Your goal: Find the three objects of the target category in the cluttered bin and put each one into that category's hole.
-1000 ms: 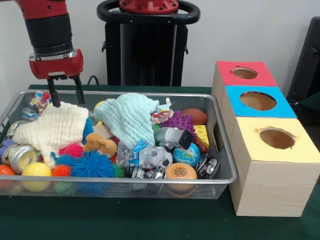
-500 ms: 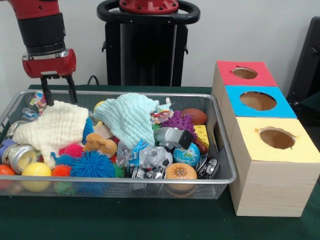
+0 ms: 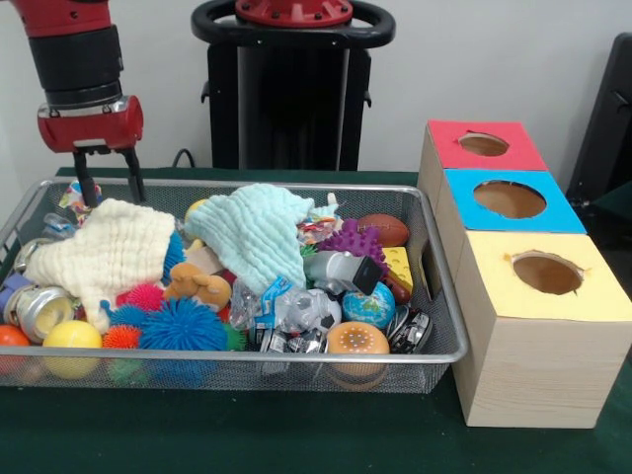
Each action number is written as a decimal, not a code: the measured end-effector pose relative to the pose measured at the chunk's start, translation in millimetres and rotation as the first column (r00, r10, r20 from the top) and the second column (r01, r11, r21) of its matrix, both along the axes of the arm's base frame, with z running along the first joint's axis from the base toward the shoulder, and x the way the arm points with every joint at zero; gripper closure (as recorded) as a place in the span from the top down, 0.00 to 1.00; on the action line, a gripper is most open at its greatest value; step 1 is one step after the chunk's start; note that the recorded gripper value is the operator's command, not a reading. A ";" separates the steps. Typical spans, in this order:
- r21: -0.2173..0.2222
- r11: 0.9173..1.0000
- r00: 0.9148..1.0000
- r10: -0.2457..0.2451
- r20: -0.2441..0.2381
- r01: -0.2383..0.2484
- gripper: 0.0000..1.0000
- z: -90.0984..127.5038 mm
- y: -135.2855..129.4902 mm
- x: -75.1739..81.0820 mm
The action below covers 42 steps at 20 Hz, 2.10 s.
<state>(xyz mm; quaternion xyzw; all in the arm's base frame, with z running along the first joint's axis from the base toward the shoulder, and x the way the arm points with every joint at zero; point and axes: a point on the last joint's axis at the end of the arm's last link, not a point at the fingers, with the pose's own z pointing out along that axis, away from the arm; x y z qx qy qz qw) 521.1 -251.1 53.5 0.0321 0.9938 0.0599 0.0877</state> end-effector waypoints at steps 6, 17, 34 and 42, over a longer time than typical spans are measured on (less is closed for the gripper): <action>-0.025 0.999 1.000 0.021 -0.004 -0.021 1.00 -4.2 -7.2 -8.9; -0.032 0.997 0.998 0.063 -0.027 -0.064 1.00 -23.5 -4.2 -25.1; -0.028 0.997 0.997 0.068 -0.048 -0.069 1.00 -34.4 -4.7 -36.5; -0.028 0.998 0.997 0.048 -0.053 -0.049 1.00 -35.4 -13.7 -43.2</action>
